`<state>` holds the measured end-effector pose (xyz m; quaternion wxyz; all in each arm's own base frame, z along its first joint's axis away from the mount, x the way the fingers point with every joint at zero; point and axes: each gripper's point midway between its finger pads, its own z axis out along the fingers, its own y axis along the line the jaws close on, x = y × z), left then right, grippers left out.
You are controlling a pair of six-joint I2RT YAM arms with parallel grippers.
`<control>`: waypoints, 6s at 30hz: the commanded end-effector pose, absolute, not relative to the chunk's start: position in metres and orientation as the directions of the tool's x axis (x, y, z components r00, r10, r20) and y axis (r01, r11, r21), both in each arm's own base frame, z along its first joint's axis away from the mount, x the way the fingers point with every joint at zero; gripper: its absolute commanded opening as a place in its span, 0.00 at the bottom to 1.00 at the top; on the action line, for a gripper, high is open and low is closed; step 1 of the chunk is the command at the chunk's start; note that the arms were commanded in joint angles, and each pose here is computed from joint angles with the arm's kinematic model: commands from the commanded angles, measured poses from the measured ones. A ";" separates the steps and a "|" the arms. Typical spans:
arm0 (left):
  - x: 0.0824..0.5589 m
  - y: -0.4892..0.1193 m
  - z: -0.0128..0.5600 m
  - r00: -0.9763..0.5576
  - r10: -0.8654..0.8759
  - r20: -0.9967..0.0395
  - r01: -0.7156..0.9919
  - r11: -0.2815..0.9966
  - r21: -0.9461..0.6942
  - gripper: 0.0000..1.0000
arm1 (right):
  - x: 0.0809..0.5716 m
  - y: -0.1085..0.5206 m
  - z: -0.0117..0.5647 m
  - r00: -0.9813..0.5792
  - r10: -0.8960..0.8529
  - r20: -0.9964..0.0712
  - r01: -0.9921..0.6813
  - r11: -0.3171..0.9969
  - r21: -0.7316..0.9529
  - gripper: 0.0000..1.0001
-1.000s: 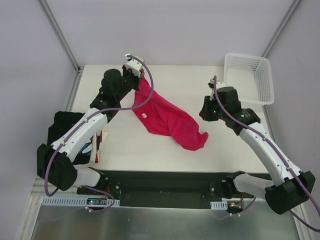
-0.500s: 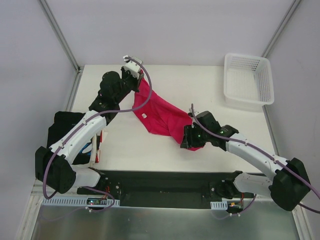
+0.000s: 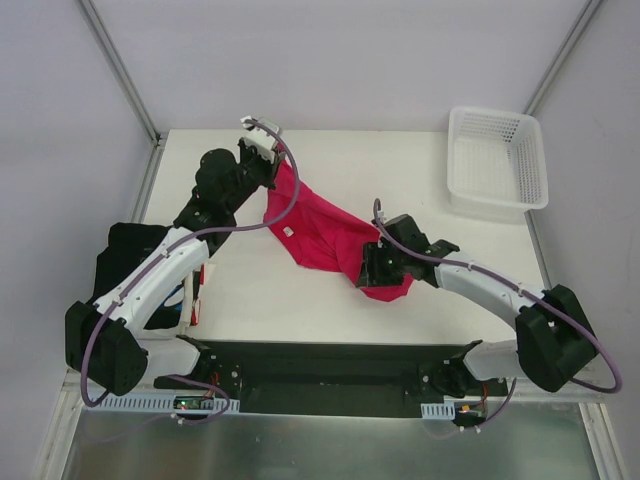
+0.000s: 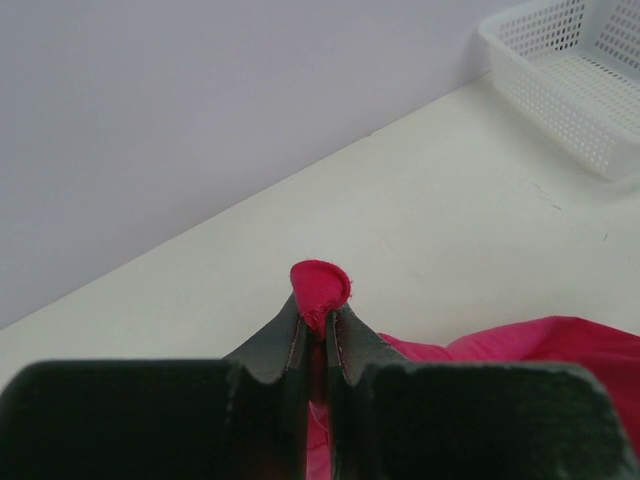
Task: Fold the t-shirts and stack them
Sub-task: Flatten out the tshirt
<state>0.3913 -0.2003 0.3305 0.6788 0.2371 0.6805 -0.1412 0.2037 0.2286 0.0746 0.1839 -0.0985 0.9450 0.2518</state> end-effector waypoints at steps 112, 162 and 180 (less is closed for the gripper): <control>0.395 -0.187 0.321 0.050 0.133 -0.990 0.458 0.878 0.141 0.00 | 0.413 0.181 0.122 -0.797 0.073 -0.600 0.004 0.993 0.116 0.47; 0.397 -0.181 0.307 0.024 0.147 -0.989 0.431 0.891 0.143 0.00 | 0.423 0.049 0.192 -0.625 0.121 -0.771 0.349 0.927 -0.137 0.01; 0.392 -0.179 0.315 0.043 0.133 -0.990 0.428 0.893 0.138 0.00 | 0.404 -0.002 0.245 -0.524 0.157 -0.837 0.405 0.910 -0.084 0.04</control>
